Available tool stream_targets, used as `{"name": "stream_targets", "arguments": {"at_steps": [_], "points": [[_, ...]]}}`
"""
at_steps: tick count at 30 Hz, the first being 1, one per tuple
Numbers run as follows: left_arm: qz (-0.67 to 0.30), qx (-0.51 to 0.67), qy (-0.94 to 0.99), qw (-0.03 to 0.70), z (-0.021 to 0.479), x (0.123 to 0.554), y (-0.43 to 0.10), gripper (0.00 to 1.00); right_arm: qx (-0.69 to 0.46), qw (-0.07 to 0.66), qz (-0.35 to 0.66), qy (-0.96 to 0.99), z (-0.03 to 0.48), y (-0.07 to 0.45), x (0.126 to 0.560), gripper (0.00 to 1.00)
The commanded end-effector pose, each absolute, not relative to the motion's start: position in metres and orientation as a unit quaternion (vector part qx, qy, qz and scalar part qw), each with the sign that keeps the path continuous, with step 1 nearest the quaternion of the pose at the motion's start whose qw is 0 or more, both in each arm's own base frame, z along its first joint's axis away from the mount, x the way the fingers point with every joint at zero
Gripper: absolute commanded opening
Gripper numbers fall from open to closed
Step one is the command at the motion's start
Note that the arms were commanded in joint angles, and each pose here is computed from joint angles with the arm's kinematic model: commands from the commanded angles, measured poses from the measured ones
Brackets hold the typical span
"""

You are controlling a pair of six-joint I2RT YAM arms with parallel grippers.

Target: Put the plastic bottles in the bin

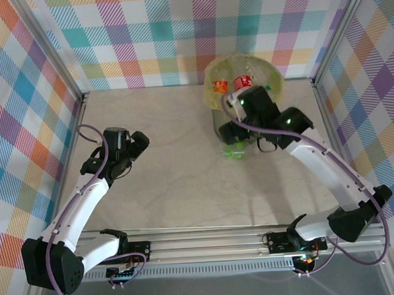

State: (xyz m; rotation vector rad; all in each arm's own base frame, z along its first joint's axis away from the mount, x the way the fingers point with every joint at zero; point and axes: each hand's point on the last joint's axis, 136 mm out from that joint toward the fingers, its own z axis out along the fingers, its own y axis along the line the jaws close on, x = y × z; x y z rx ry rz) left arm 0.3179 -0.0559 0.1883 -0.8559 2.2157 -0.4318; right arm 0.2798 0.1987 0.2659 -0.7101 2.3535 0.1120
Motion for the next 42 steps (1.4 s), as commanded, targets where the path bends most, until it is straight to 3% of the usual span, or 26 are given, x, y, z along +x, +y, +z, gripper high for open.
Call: {"name": "stream_targets", "arguments": {"at_steps": [1, 6, 12, 27, 42], "points": [[-0.163, -0.334, 0.850, 0.374, 0.198, 0.319, -0.048, 1.00, -0.275, 0.307, 0.034, 0.910, 0.232, 0.204, 0.269, 0.97], [-0.162, -0.336, 0.849, 0.374, 0.196, 0.319, -0.047, 1.00, -0.314, 0.234, -0.022, 0.920, 0.159, 0.207, 0.262, 0.99], [-0.159, -0.336, 0.849, 0.376, 0.197, 0.317, -0.046, 1.00, -0.368, 0.215, -0.092, 0.900, 0.116, 0.209, 0.283, 1.00], [-0.150, -0.333, 0.850, 0.379, 0.198, 0.316, -0.043, 1.00, -0.437, 0.208, -0.113, 0.868, 0.079, 0.215, 0.337, 1.00], [-0.152, -0.333, 0.852, 0.374, 0.196, 0.318, -0.045, 1.00, -0.451, 0.192, -0.118, 0.864, 0.060, 0.215, 0.358, 1.00]]}}
